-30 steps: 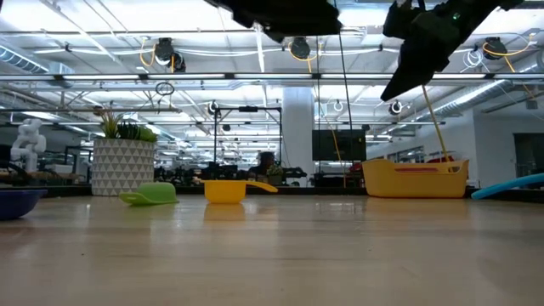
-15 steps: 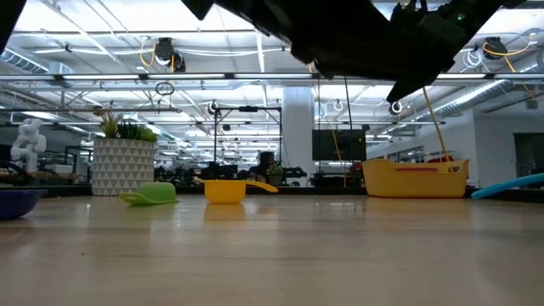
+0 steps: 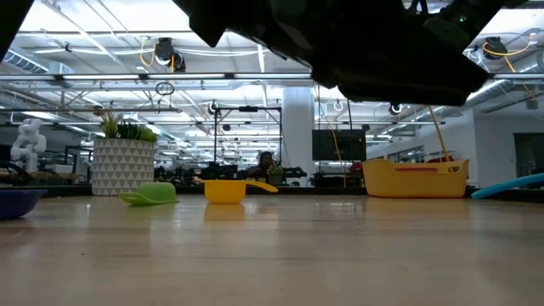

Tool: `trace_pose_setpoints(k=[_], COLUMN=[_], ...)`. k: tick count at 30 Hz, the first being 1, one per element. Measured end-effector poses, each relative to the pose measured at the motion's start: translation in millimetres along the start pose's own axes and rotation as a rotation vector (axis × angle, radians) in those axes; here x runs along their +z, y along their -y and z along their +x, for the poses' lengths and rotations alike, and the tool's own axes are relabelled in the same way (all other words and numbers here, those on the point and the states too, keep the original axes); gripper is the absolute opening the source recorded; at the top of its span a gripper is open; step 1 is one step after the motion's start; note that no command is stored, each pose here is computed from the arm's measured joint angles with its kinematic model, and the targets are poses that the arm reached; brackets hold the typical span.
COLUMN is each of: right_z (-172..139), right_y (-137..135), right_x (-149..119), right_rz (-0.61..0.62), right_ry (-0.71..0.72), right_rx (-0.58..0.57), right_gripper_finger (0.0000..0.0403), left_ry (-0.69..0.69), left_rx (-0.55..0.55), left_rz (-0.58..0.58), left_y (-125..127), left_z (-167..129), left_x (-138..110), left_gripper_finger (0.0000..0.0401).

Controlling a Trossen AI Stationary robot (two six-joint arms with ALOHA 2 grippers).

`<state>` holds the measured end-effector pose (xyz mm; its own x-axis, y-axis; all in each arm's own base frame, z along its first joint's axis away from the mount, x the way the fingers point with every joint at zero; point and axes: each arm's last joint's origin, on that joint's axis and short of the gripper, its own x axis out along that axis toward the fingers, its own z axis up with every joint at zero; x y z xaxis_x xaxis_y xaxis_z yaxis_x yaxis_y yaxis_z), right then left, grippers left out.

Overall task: Nest measuring cups in basket
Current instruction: Stack the light blue measuring cup on top of the red measuring cup into the bin

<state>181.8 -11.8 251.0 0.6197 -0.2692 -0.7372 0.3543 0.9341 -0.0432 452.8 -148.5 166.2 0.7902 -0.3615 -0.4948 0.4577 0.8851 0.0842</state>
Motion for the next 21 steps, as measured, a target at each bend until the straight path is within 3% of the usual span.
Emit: trace_pose_setpoints(k=[7,12,21], right_z=[0,0,0], right_y=[0,0,0], right_x=[0,0,1], right_rz=[0.013,0.011,-0.004], right_ry=[-0.001,0.000,0.007], right_rx=[0.000,-0.001,0.000], right_gripper_finger=[0.0004,0.0004,0.0004], left_ry=[0.027,0.057,0.049], left_rx=[0.024,0.048,0.040], left_rz=[-0.016,-0.086,-0.111], left_y=[3,-6,-9], left_z=[15,18,26], left_x=[-11,-15,-25], left_gripper_finger=[0.0263,0.0268,0.0269])
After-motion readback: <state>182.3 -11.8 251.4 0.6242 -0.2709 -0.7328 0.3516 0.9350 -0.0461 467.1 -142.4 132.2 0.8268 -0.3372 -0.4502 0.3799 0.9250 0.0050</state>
